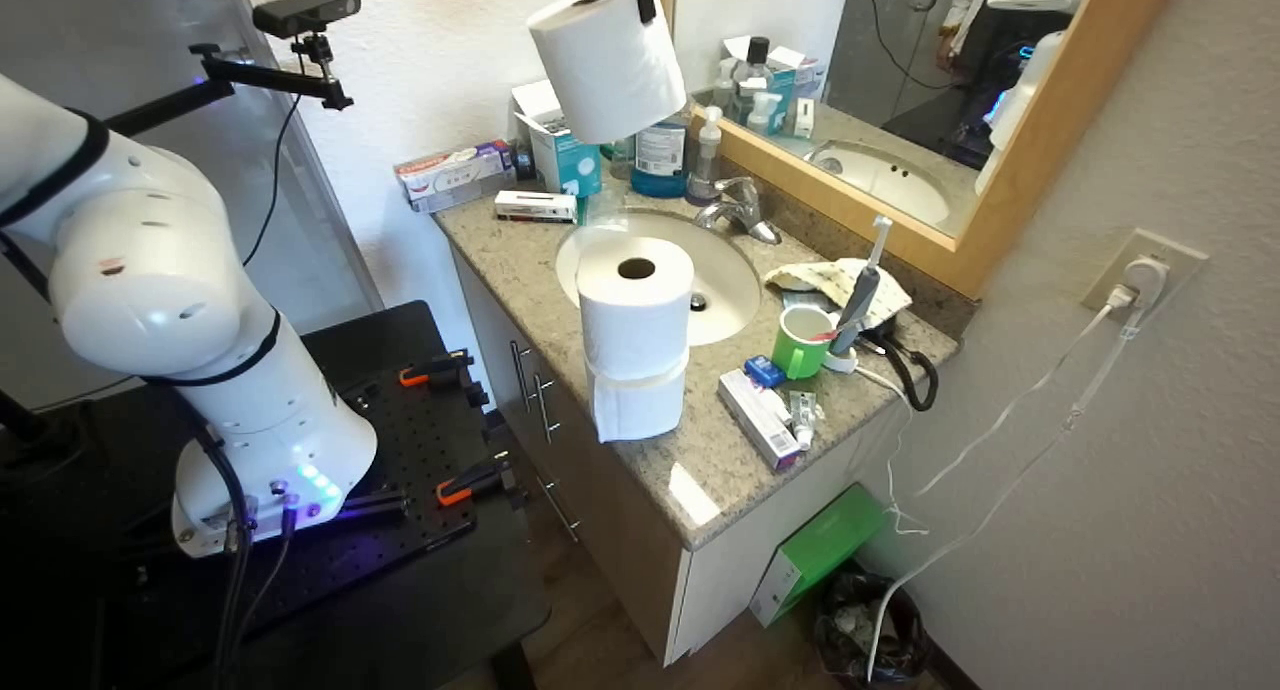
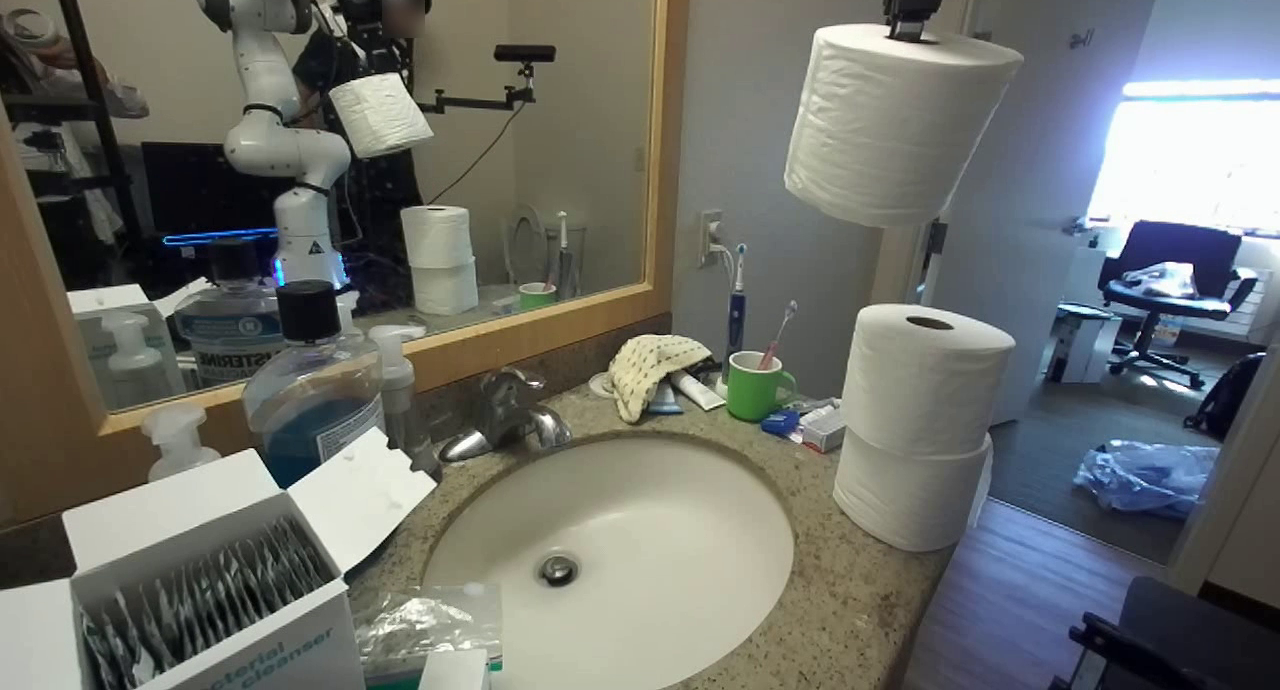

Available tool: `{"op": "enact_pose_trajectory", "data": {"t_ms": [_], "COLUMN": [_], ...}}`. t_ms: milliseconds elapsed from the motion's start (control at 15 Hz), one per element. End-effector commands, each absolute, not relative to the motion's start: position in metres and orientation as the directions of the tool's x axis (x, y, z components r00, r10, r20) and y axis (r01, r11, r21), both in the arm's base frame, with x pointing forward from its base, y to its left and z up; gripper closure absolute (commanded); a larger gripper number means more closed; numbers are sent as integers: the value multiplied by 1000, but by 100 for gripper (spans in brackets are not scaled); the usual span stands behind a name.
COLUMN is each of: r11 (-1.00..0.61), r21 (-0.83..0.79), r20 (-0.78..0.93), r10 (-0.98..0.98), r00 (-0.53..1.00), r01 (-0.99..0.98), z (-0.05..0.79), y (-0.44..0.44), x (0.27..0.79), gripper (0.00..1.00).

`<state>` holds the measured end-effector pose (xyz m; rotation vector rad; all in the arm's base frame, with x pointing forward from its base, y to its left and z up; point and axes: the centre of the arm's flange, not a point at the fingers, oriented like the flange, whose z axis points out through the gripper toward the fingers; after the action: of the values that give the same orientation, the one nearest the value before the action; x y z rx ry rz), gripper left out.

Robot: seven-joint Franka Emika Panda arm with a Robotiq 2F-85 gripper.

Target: Unassemble the stacked up rolls of tissue

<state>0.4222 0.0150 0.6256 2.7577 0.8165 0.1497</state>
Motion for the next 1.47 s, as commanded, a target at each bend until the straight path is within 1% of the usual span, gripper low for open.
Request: {"op": "enact_pose_trajectory", "data": {"t_ms": [0, 467, 600, 867, 1400], "r11": [-767, -687, -677, -630, -598], "r21": [301, 279, 241, 115, 96], "r20": [-16, -76, -81, -99, -213], "r10": [590, 681, 700, 762, 768], "r00": [807, 728, 710, 640, 603], "r01": [567, 671, 695, 768, 796], "z": [623, 603, 591, 560, 493], "y": [43, 106, 116, 141, 183], "x": [419, 427, 434, 444, 459], "gripper": [88, 88, 88, 88, 88]}}
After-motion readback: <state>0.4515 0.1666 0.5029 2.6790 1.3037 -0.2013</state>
